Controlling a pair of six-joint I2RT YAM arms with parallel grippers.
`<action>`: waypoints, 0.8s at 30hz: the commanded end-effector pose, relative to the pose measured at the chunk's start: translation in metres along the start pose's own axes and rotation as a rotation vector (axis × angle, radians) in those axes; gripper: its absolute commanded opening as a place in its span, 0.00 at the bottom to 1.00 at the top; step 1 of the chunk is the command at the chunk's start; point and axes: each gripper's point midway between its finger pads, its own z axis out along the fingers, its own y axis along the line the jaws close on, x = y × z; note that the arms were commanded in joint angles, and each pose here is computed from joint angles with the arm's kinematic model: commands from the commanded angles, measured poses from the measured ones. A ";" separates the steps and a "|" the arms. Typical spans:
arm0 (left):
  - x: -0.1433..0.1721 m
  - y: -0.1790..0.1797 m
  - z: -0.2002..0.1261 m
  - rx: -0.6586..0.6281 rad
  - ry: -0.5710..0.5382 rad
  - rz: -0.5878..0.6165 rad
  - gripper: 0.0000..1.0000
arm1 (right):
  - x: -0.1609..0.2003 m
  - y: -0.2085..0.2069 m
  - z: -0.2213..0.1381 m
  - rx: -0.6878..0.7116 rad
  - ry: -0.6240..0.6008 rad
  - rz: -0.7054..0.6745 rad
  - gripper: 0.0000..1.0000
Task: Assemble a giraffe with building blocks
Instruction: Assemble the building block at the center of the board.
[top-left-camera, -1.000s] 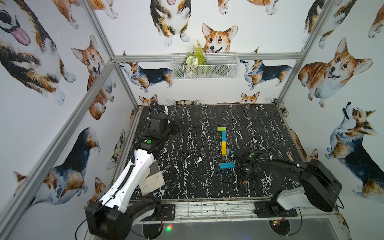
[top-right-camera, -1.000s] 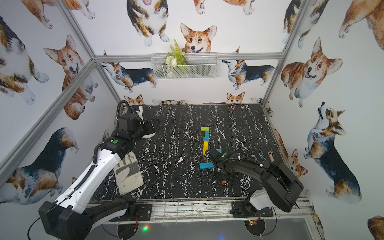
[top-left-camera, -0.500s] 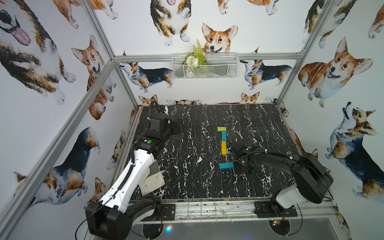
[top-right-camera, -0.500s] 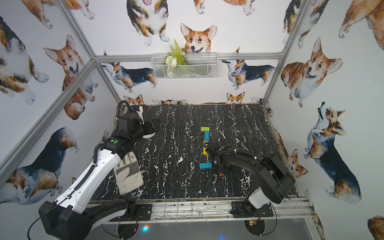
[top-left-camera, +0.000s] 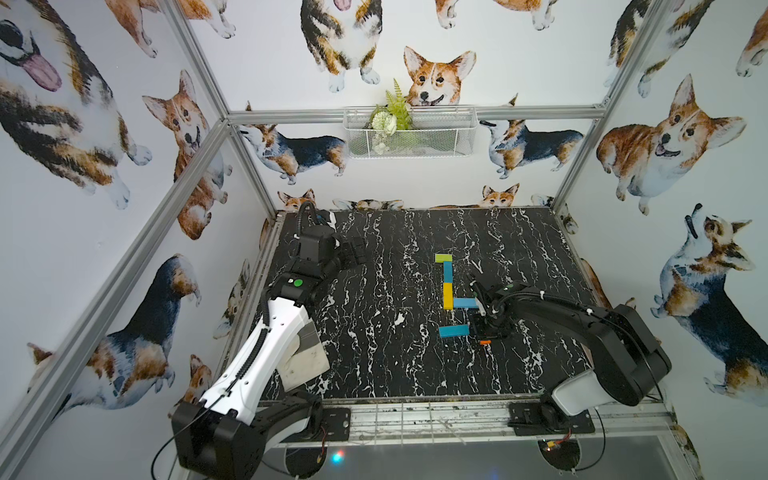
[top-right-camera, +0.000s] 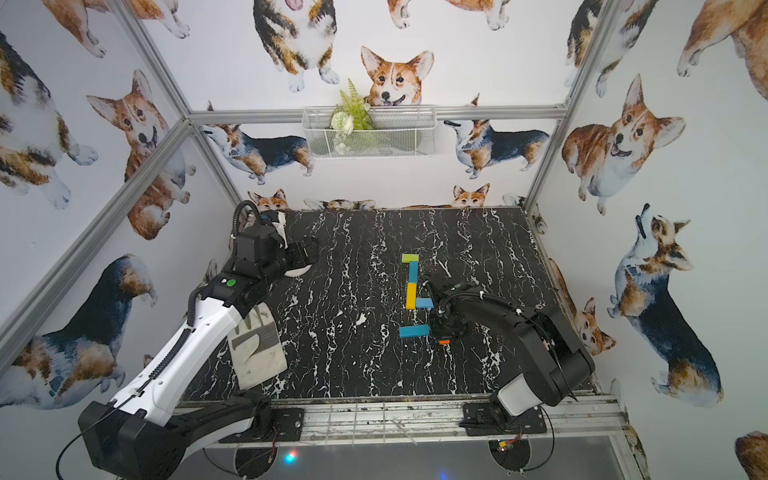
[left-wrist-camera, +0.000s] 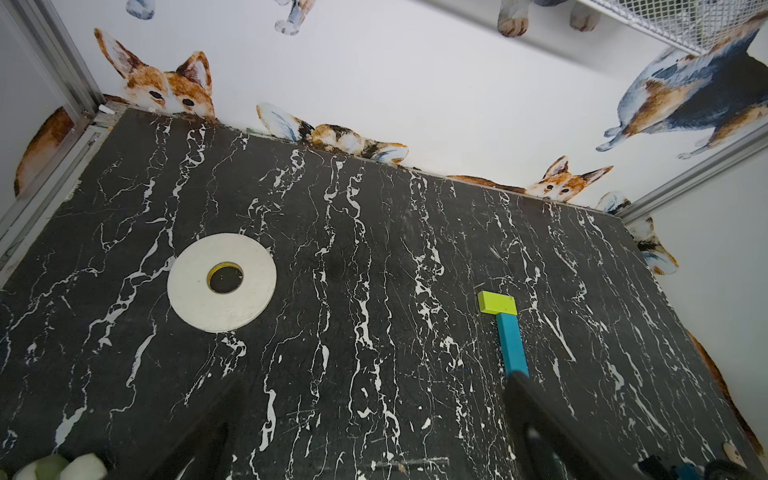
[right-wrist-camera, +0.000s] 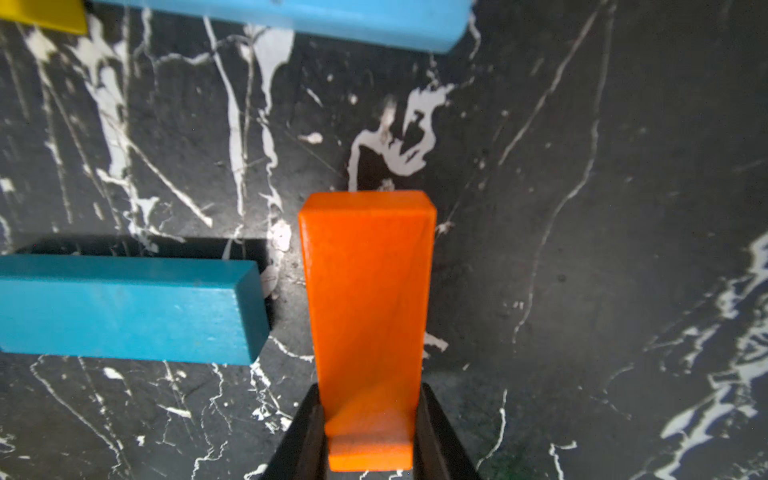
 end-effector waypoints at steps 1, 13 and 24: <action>-0.010 -0.005 -0.001 0.022 -0.033 -0.018 1.00 | 0.001 -0.001 0.001 0.004 0.021 -0.036 0.31; -0.009 -0.004 0.000 0.020 -0.032 -0.019 1.00 | -0.008 -0.011 0.009 0.062 0.041 -0.037 0.34; -0.010 -0.004 -0.001 0.023 -0.034 -0.024 1.00 | -0.014 -0.012 0.012 0.055 0.037 -0.022 0.37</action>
